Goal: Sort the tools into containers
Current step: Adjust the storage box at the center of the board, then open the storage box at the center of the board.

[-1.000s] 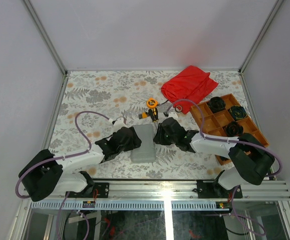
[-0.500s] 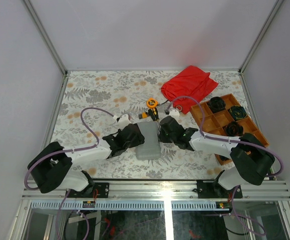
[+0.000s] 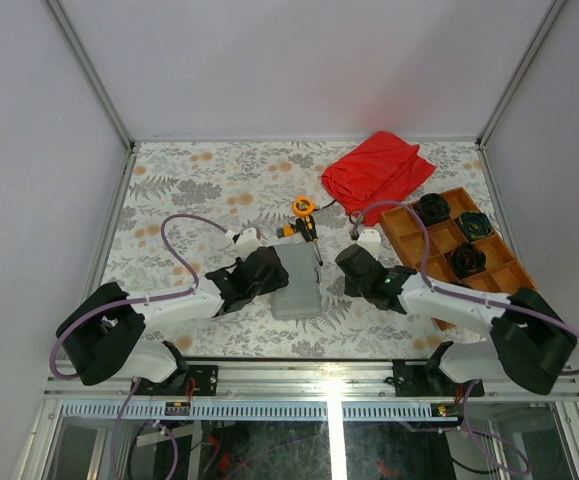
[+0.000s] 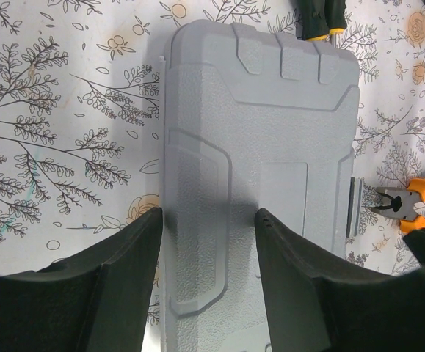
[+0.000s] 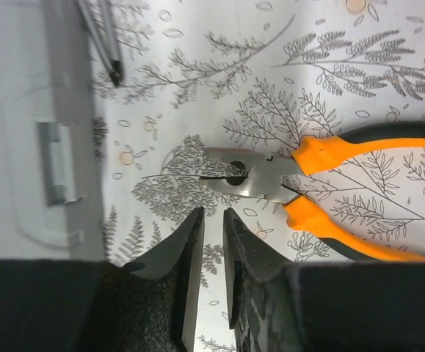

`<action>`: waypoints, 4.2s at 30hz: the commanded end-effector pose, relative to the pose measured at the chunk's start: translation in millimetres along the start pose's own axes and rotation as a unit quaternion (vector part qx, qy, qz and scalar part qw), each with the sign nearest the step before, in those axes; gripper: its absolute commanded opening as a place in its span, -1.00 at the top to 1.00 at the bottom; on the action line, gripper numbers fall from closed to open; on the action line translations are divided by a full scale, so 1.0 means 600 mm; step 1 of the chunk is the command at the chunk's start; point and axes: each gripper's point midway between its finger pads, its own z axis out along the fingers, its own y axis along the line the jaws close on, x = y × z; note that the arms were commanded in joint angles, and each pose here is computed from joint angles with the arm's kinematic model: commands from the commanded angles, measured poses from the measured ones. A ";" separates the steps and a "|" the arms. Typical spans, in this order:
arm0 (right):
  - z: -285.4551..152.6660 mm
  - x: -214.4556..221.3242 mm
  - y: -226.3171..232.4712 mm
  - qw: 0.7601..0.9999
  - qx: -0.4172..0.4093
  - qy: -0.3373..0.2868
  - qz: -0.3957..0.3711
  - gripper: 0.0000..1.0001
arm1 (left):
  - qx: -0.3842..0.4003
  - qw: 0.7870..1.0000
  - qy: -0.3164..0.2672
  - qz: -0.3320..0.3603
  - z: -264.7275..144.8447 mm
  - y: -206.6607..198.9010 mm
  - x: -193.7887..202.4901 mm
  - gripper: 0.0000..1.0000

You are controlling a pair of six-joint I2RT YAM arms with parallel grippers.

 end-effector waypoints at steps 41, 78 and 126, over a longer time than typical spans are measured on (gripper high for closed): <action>0.040 -0.045 0.086 0.983 -0.160 0.002 0.094 0.30 | -0.134 0.980 0.100 0.109 -0.013 0.150 0.095 -0.07; 0.001 -0.066 0.110 0.962 -0.238 -0.040 0.128 0.05 | -0.113 0.980 0.111 0.124 -0.013 0.131 0.102 -0.07; 0.015 -0.061 0.117 0.964 -0.243 -0.018 0.105 0.99 | -0.087 0.991 0.056 0.086 -0.060 0.103 0.045 -0.41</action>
